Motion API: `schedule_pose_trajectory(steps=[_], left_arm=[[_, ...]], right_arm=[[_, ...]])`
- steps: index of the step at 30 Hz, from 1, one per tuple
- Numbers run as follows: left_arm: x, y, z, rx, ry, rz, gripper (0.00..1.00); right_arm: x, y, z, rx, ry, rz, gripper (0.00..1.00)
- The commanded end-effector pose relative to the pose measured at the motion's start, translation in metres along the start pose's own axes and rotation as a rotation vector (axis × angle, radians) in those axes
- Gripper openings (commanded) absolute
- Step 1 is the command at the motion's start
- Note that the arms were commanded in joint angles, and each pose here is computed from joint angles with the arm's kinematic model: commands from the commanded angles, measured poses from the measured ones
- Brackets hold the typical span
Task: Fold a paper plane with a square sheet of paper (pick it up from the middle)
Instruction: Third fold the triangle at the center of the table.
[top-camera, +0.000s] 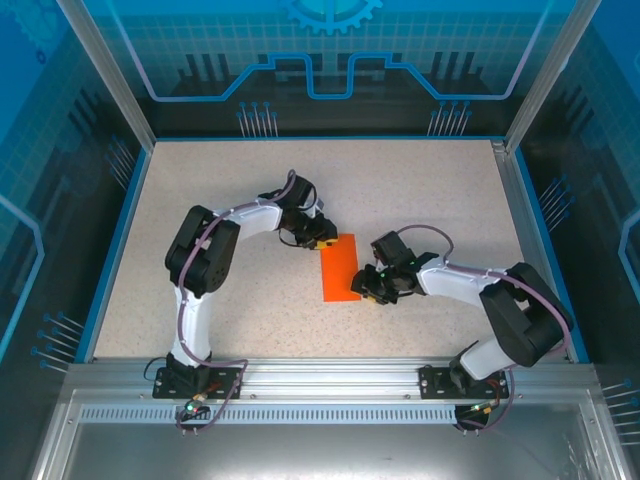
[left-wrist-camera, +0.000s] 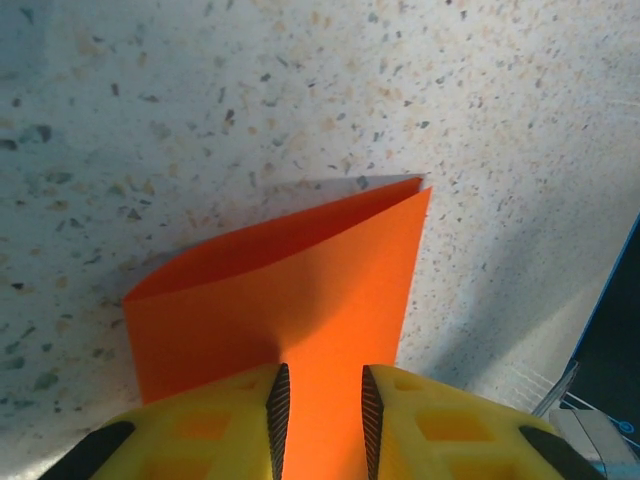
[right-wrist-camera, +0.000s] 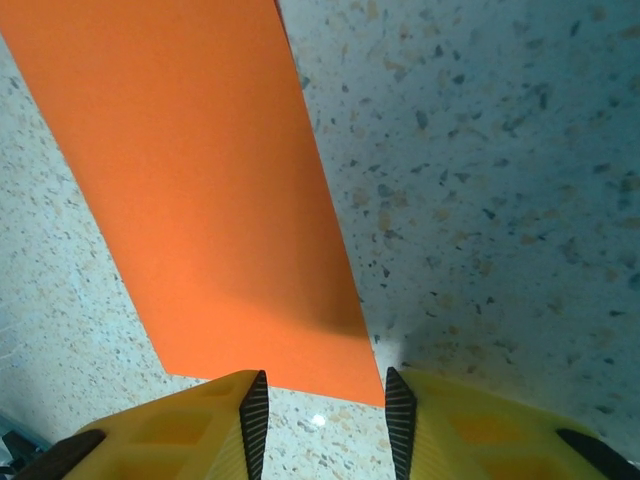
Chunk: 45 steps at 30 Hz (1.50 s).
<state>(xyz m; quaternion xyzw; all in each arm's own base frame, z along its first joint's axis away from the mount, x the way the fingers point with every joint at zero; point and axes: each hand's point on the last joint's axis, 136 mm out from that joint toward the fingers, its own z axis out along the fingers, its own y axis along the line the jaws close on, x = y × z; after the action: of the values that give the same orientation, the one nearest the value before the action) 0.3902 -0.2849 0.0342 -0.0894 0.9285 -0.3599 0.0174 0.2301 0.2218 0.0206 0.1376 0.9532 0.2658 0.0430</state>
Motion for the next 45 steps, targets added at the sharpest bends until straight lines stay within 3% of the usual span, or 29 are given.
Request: schedule_pose_trajectory(steps=[1,6,13,32,45], left_arm=[[0.006,0.010,0.008,-0.024,0.034,0.004,0.29],[0.011,0.022,0.012,-0.056,0.043,-0.002,0.28],[0.014,0.027,0.014,-0.065,0.052,-0.008,0.27],[0.020,0.040,0.019,-0.087,0.064,-0.034,0.26],[0.020,0.041,0.018,-0.091,0.063,-0.029,0.26]], right_arm=[[0.008,0.003,0.007,-0.003,0.038,-0.001,0.39],[0.009,0.000,0.016,0.014,0.052,0.003,0.38],[0.003,0.021,0.012,-0.070,0.035,-0.014,0.32],[-0.011,0.031,-0.001,-0.103,-0.021,-0.006,0.37],[-0.037,0.047,-0.010,-0.223,-0.070,-0.020,0.45]])
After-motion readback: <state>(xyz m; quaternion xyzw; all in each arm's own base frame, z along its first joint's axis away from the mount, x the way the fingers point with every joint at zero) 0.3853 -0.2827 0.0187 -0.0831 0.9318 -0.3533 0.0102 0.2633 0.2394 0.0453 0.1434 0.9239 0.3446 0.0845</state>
